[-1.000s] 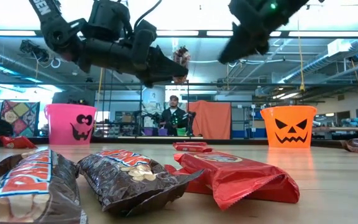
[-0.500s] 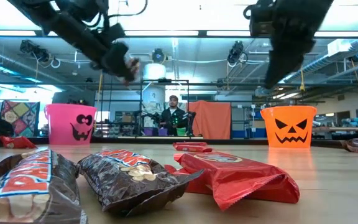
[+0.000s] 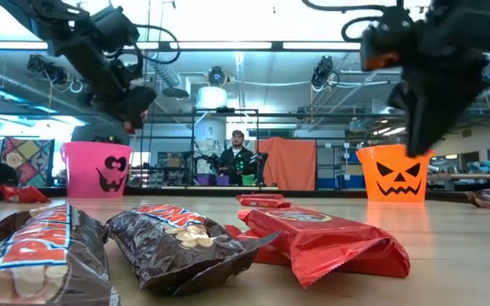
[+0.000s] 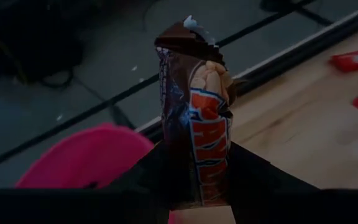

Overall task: Sort candy by brand, put in halloween buckets
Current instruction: Put the brown chocolate bar into the pink bucket

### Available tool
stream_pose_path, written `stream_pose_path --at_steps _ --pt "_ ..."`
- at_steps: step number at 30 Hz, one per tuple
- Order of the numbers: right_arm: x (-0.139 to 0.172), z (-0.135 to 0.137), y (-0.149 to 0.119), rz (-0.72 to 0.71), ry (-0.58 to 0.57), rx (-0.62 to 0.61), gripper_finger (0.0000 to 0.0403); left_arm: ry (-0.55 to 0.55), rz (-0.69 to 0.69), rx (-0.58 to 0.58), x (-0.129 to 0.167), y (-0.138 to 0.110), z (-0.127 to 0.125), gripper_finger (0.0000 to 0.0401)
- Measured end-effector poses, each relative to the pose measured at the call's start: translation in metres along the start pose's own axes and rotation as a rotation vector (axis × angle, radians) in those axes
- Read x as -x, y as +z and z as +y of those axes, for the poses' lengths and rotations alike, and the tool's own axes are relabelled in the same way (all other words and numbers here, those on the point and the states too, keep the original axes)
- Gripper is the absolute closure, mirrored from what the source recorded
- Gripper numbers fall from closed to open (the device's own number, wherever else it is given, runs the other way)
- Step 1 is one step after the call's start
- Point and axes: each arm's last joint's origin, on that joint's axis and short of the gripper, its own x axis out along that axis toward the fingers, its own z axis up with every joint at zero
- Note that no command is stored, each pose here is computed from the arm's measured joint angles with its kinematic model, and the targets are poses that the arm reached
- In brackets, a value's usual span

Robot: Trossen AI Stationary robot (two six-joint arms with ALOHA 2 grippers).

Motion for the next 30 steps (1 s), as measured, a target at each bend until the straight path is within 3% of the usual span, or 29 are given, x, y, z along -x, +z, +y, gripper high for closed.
stream_pose_path --at_steps 8,14,21,24,30 --pt "0.002 0.000 -0.015 0.086 -0.073 -0.024 0.0274 0.085 0.065 0.132 -0.008 -0.004 0.018 0.0255" --pt "0.004 -0.001 -0.016 0.098 -0.081 -0.021 0.0274 0.155 0.124 0.191 -0.012 -0.009 0.031 0.0204" --pt "0.005 -0.004 -0.021 0.144 -0.122 -0.010 0.0274 0.159 0.114 0.151 -0.013 -0.008 0.033 0.0146" --pt "0.006 -0.008 -0.023 0.151 -0.181 -0.021 0.0275 0.119 0.057 0.159 -0.010 -0.002 0.031 0.0140" --pt "0.012 -0.025 -0.031 0.133 -0.453 -0.119 0.0274 -0.151 -0.110 0.151 0.008 0.014 0.009 0.0140"
